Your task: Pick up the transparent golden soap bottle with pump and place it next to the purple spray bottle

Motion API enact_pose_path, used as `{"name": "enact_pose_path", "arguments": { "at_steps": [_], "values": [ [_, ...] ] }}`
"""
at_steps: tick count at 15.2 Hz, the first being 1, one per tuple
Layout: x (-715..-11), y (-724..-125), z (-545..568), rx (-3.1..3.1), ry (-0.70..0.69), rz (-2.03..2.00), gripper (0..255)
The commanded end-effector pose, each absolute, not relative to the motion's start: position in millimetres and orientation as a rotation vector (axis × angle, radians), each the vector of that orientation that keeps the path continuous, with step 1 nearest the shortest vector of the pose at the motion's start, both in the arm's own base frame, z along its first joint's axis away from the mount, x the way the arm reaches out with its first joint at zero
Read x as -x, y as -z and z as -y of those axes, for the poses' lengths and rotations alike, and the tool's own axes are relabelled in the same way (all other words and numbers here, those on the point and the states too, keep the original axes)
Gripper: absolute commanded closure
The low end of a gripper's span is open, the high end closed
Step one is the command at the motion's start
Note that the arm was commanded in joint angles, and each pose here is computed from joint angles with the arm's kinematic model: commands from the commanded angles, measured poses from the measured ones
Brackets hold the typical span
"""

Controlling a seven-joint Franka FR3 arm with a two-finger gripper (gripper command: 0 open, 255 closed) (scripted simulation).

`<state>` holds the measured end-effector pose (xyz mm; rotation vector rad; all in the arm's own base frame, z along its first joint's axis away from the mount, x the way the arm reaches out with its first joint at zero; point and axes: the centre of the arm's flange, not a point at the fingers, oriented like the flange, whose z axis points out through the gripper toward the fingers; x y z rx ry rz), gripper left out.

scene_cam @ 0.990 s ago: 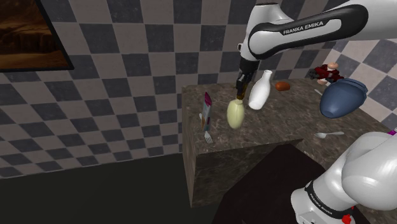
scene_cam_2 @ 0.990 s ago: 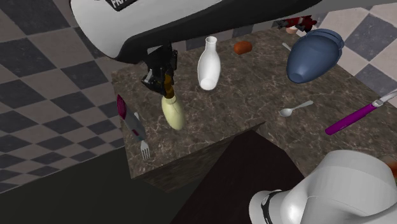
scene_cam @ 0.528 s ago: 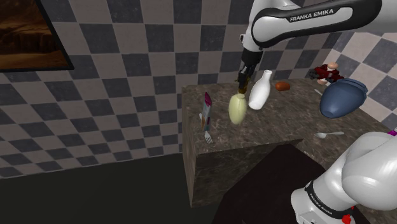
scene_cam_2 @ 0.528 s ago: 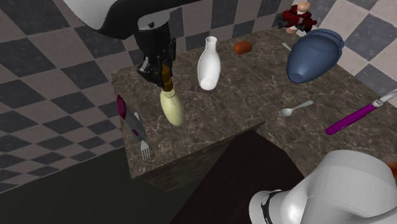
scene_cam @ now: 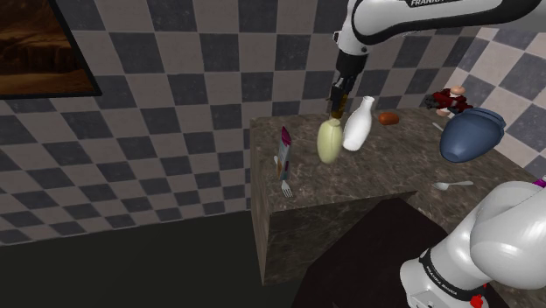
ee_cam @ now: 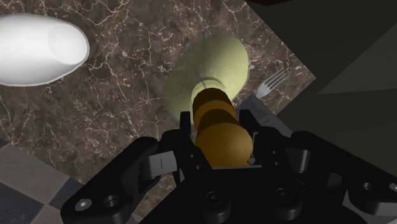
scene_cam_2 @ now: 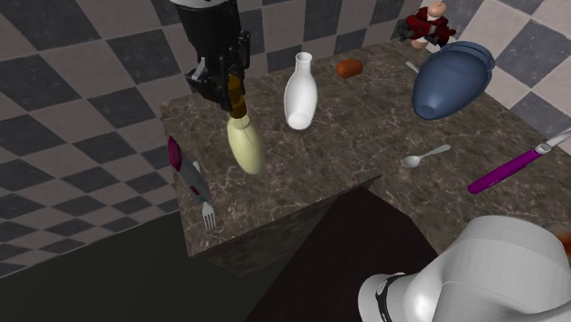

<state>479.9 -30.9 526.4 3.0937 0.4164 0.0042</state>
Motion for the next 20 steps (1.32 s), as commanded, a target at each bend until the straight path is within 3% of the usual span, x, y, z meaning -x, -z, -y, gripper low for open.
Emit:
{"name": "enact_pose_path", "arguments": {
  "at_steps": [1,20],
  "values": [
    [-481,-538,31,-3.094,-0.005,-0.416,255],
    [-481,-639,31,-3.094,-0.005,-0.416,255]
  ]
}}
